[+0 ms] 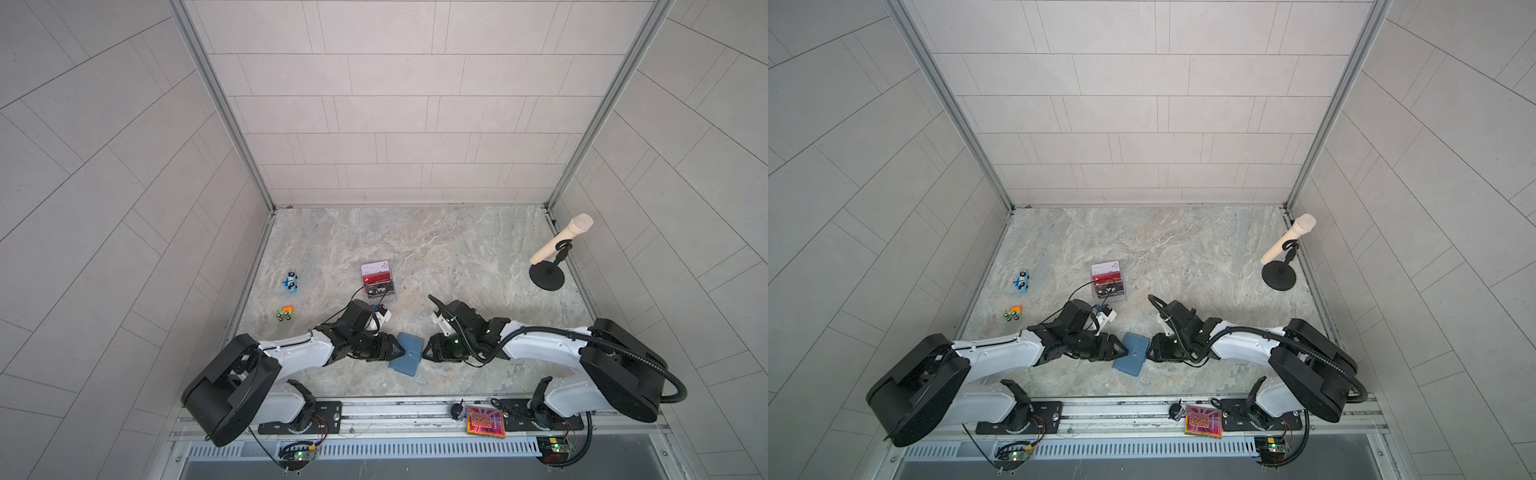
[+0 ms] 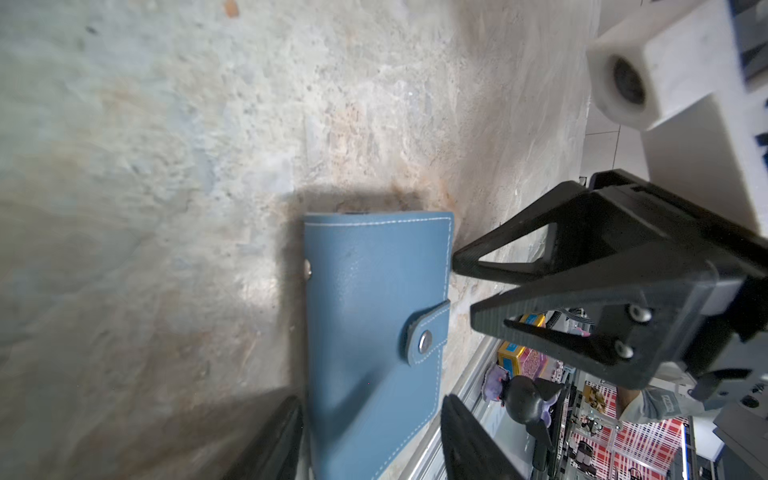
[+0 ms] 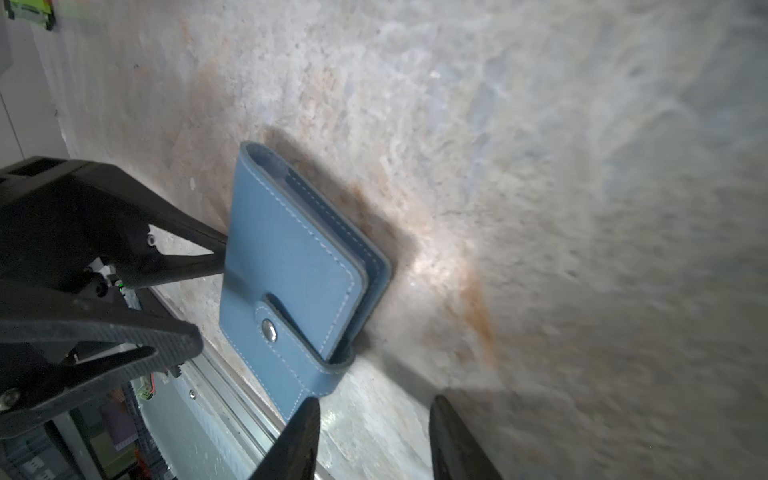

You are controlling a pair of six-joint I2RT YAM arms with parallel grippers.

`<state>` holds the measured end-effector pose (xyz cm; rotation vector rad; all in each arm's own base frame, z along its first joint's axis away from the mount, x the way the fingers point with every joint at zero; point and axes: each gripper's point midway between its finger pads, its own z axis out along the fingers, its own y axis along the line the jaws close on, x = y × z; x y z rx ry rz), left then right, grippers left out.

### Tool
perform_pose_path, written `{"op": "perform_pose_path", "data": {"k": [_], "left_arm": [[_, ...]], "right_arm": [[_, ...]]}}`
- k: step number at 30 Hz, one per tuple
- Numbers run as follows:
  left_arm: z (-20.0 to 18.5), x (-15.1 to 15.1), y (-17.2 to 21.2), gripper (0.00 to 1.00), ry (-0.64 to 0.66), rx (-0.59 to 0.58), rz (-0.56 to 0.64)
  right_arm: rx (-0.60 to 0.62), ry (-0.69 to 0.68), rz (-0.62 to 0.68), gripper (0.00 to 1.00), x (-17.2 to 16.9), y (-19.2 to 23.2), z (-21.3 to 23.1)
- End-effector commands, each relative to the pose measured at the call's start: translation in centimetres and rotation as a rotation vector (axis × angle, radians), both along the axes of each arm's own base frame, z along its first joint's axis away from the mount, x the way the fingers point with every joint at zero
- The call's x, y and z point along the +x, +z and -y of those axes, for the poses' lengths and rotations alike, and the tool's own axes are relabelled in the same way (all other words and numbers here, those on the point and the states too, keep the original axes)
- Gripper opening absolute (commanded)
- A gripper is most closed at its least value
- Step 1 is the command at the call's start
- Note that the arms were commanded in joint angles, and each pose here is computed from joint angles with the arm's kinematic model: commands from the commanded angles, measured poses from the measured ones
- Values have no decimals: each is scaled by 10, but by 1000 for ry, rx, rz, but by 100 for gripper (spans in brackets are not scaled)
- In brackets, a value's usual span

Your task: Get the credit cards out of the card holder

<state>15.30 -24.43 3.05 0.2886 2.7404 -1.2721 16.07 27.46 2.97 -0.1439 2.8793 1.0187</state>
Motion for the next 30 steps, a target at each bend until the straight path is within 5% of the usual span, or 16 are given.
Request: {"op": "perform_pose_path", "data": {"k": [1, 21, 27, 30], "left_arm": [[1, -6, -7, 57, -3, -9, -26], [35, 2, 42, 47, 9, -288, -11], [34, 4, 48, 29, 20, -290, 1], [33, 4, 47, 29, 25, -285, -1]], "right_arm": [[36, -11, -13, 41, 5, 2, -13], [60, -6, 10, 28, 14, 7, -25], [40, -7, 20, 28, 15, 7, -22], [66, -6, 52, 28, 22, 19, -29]]}}
